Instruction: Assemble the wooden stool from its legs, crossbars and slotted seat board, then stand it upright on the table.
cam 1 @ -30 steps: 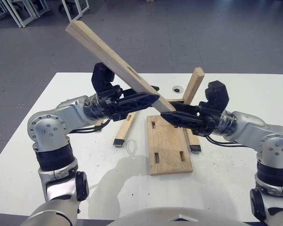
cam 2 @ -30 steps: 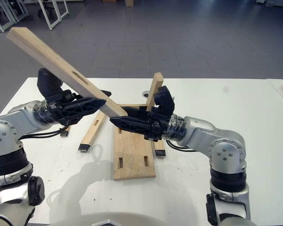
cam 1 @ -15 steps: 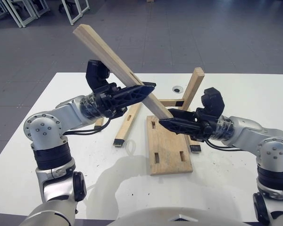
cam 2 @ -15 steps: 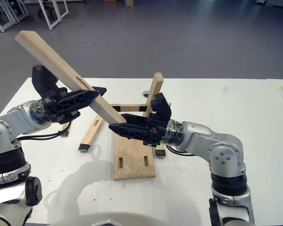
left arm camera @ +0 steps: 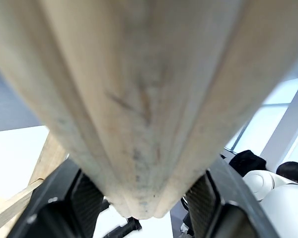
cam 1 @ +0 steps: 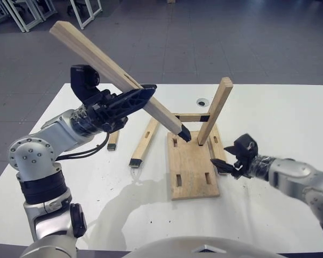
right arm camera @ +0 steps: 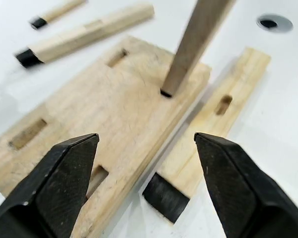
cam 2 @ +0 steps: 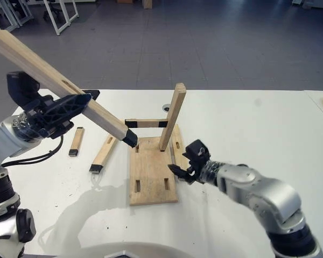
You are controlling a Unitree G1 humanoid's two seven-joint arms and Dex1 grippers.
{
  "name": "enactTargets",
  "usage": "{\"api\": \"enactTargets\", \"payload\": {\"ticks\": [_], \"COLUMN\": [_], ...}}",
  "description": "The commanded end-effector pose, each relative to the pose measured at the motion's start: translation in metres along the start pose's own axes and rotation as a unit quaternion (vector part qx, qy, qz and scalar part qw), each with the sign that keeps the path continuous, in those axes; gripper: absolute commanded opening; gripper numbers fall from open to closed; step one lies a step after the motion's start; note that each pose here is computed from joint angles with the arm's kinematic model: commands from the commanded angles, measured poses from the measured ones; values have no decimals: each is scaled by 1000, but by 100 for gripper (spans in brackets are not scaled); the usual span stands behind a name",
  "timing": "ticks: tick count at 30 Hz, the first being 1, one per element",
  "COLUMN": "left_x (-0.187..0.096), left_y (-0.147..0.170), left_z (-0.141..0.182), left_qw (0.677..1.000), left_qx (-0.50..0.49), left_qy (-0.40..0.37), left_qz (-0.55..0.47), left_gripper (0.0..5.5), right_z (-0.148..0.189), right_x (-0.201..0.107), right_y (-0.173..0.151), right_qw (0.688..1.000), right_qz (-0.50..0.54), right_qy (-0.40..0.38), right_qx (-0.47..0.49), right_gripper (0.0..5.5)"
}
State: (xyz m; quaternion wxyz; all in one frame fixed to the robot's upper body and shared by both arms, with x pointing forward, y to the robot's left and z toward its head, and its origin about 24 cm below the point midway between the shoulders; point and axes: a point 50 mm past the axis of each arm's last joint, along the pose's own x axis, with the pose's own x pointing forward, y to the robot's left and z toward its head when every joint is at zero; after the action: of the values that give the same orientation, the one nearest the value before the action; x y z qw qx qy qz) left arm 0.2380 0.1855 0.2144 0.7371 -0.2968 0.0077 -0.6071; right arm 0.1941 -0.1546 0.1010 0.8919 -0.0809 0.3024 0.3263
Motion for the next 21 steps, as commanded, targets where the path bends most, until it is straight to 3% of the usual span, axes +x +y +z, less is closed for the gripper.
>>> {"api": "enactTargets", "payload": {"ticks": [1, 12, 17, 21], "left_x": [0, 2, -12, -34], "left_y": [-6, -1, -1, 8], "left_z": [-2, -3, -9, -19], "left_qw": [1000, 995, 988, 977], "left_qx": [14, 62, 88, 87], "left_qy": [5, 19, 66, 138], "left_qz": [3, 74, 111, 141], "left_gripper": [206, 206, 206, 206], "right_z": [-20, -38, -47, -66], "right_x": [3, 9, 5, -17], "right_y": [25, 15, 15, -11], "right_qw": [999, 990, 985, 966], "right_qz": [-12, -76, 2, 49], "right_qy": [40, 104, 136, 184], "right_qx": [13, -53, -104, -173], "right_gripper": [356, 356, 356, 356]}}
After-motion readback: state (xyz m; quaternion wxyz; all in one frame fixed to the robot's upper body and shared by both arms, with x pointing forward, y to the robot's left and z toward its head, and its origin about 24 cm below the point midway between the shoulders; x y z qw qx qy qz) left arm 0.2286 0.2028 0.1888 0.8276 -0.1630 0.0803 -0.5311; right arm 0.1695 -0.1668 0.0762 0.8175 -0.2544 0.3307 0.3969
